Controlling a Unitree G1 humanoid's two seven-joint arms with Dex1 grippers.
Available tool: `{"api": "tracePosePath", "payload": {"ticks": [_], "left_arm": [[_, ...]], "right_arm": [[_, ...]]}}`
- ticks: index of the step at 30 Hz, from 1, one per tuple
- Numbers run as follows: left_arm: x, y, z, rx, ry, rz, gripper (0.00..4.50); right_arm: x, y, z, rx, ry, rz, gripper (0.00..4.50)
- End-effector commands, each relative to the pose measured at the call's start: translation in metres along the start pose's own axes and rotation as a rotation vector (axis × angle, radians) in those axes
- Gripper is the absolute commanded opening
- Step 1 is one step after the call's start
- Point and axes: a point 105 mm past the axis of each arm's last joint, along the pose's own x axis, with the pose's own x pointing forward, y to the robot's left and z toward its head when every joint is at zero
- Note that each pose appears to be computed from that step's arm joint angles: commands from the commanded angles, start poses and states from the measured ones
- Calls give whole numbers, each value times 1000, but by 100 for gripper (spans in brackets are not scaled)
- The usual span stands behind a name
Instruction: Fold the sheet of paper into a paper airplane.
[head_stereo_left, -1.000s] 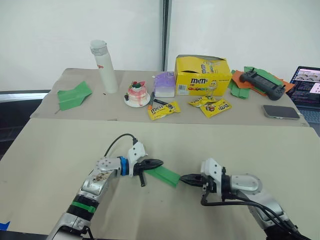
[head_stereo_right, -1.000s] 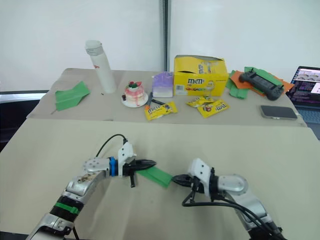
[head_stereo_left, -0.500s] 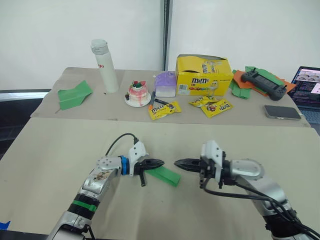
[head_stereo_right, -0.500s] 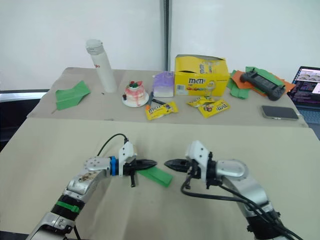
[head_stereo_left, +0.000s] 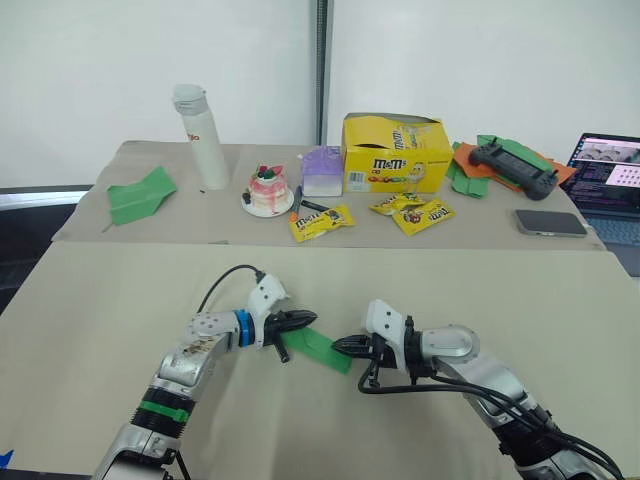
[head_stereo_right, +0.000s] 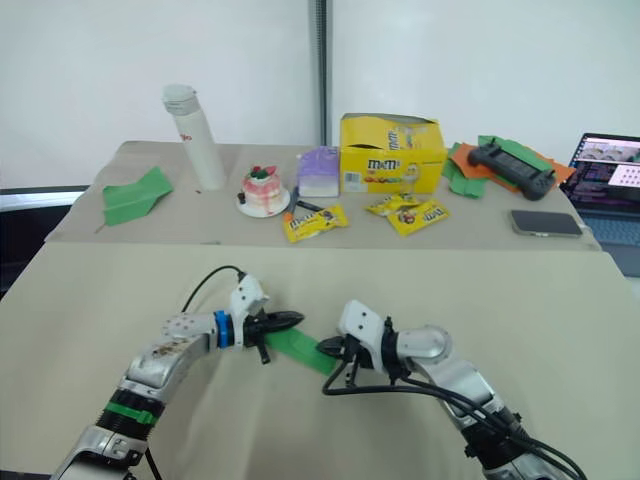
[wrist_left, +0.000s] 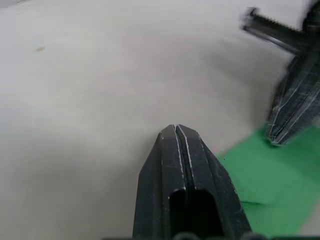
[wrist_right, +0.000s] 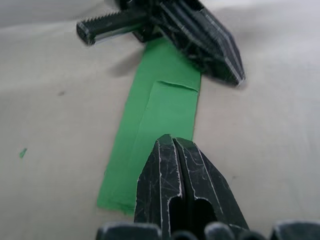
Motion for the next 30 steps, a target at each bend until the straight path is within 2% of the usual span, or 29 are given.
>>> {"api": "tracePosePath", "payload": {"ticks": [1,3,6,9,11,12,15,16,18,21,23,26,30], "left_arm": [[-15,9,7,-114,-70,62,0],[-17,5,20,-84,-108,47,0],[-15,-6,23,-18,-85,0,0],[-7,-25,9,124,21,-93,0],[-3,-30,1,154,59,-124,0],[-2,-31,-1,153,65,-125,0],[-4,-21,-25,220,183,-89,0],[-6,-17,-29,224,196,-72,0],[-9,-12,-20,182,137,-45,0],[-18,-8,27,73,-124,-12,0],[-29,-5,49,36,-241,5,0],[-43,-5,60,30,-278,21,0],[-58,-18,61,48,-267,-11,0]], "right_arm": [[0,3,-22,47,81,7,2],[1,4,-21,48,79,8,2],[1,5,-21,50,77,12,2],[2,4,-20,46,79,11,2],[2,4,-20,43,81,10,2],[2,4,-20,42,82,8,2],[1,2,-20,41,88,-10,2],[0,1,-20,38,89,-19,2],[-3,-3,-19,23,80,-52,2],[-12,-12,-6,30,1,-104,2],[-21,-21,9,49,-78,-151,2],[-36,-33,33,66,-185,-195,2],[-45,-16,62,137,-308,-94,2]]}}
